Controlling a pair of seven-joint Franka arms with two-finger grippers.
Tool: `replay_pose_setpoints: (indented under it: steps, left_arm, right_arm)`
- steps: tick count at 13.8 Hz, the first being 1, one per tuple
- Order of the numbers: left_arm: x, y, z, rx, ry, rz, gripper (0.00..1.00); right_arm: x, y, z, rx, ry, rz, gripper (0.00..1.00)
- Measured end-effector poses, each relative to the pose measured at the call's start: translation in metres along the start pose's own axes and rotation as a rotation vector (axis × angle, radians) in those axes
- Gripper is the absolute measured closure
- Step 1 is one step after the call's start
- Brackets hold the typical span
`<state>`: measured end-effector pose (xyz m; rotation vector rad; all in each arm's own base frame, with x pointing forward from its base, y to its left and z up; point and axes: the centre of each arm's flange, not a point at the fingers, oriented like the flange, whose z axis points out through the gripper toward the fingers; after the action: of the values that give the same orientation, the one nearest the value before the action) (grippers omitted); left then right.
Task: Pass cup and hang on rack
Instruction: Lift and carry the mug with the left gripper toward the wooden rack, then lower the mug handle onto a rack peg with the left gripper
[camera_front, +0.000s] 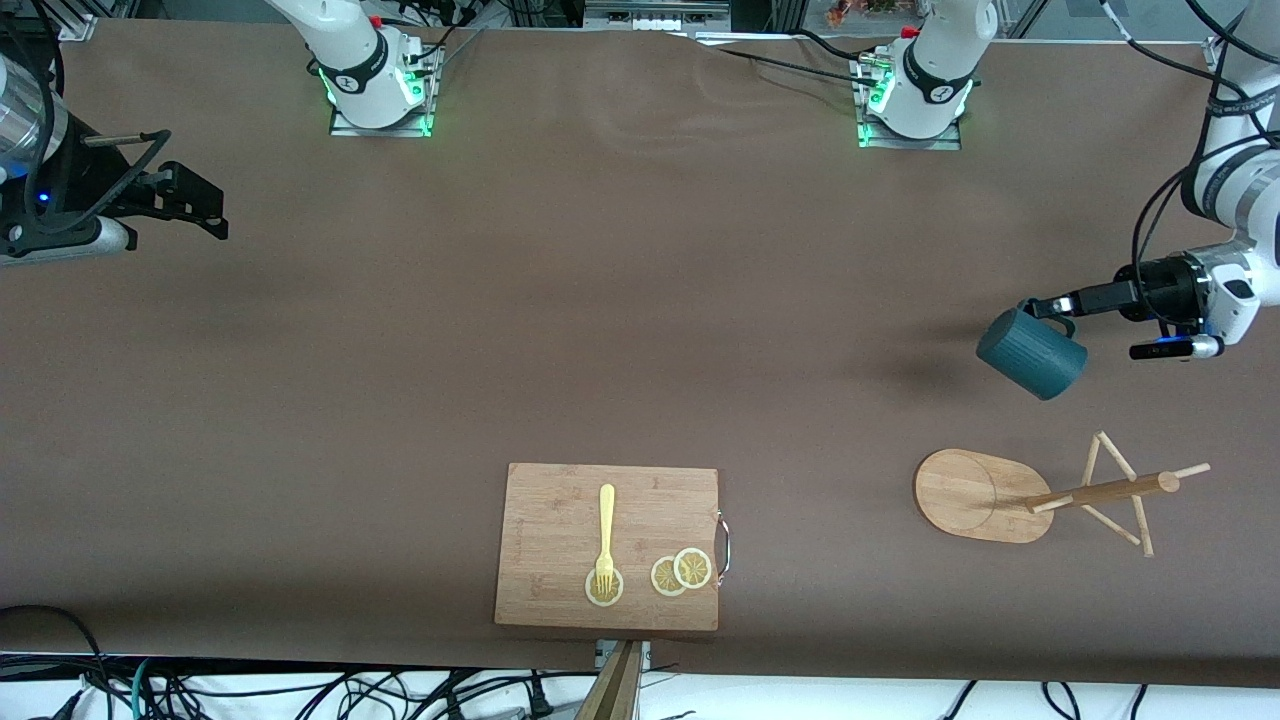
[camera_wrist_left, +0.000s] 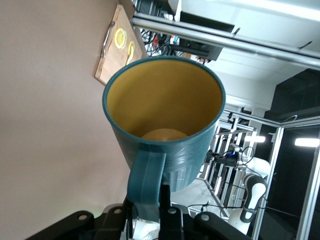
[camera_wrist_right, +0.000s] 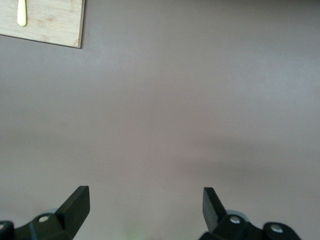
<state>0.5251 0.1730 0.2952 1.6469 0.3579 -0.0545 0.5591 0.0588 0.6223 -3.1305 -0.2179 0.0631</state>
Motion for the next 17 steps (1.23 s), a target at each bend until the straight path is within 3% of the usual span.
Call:
replay_pose_setpoints:
  steps: [9, 17]
  left_arm:
    - [0.058, -0.016, -0.008, -0.122, 0.004, 0.019, 0.79]
    - [0.077, -0.048, -0.015, -0.283, 0.024, 0.0, 0.79]
  right_arm:
    - [0.0, 0.0, 0.0, 0.0, 0.0, 0.0, 0.0]
    - [0.0, 0.0, 0.0, 0.0, 0.001, 0.0, 0.0]
